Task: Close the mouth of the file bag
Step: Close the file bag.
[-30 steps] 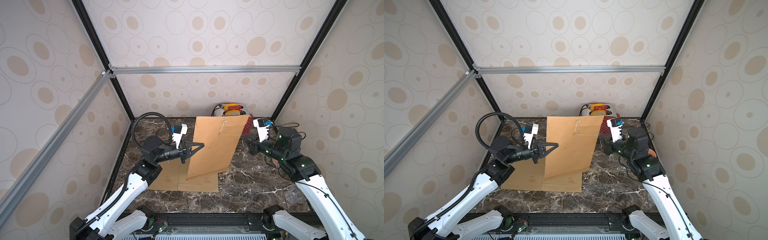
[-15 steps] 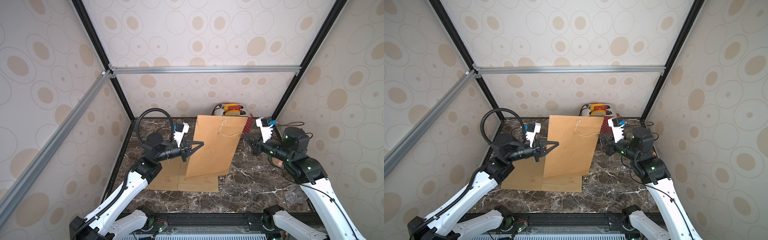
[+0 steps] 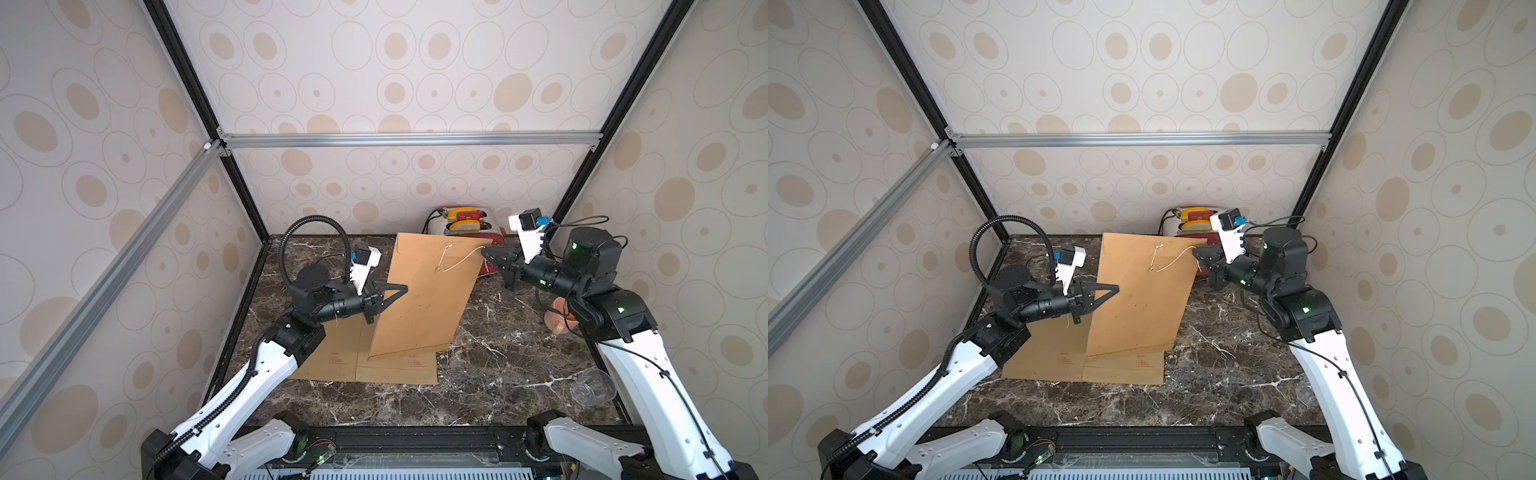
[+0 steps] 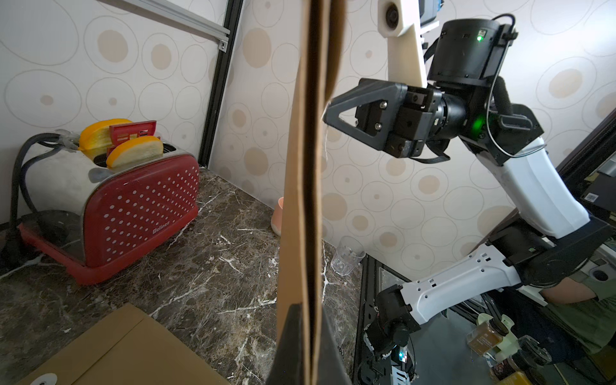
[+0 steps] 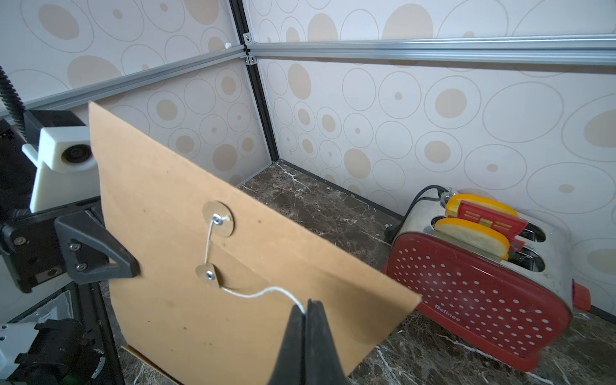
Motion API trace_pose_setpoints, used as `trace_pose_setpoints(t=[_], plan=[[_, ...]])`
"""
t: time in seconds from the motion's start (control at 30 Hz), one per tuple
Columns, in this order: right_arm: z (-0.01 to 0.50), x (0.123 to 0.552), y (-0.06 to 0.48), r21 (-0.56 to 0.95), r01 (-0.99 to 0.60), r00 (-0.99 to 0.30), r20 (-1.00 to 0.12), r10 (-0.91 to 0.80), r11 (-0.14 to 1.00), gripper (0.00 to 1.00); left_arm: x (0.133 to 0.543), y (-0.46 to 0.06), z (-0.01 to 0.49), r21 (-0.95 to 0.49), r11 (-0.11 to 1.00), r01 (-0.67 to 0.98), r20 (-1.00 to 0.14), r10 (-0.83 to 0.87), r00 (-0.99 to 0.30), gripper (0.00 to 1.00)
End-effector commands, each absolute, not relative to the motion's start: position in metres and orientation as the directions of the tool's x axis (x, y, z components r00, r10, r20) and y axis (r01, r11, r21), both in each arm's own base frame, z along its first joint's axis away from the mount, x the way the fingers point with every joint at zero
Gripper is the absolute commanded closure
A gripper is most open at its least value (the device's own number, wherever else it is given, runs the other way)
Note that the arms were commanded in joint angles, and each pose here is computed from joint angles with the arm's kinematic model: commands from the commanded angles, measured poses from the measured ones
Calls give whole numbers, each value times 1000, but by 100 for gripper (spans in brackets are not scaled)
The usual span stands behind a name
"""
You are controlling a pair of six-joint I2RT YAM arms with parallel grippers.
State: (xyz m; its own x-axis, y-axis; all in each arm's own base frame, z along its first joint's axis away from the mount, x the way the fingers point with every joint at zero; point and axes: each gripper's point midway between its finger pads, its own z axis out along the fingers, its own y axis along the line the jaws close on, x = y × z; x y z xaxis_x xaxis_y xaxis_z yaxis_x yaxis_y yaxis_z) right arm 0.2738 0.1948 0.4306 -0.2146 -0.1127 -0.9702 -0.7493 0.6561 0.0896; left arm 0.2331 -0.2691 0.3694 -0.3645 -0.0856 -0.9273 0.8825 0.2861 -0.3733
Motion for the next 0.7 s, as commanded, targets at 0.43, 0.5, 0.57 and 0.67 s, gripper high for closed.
trace_pose_setpoints(t=[0.43, 0.5, 0.57, 0.67], plan=[[458, 279, 214, 63, -797, -162, -980, -112, 600, 100, 228, -272, 396, -312, 243, 918, -950, -100, -296, 100], [459, 276, 221, 57, -807, -153, -981, -115, 588, 100, 228, -272, 397, -310, 242, 919, -950, -101, -294, 100], [461, 272, 228, 41, -816, -138, -983, -125, 576, 100, 228, -272, 396, -311, 243, 919, -950, -101, -295, 100], [462, 270, 241, 23, -829, -125, -982, -145, 558, 100, 228, -273, 396, -314, 241, 918, -949, -100, -299, 100]])
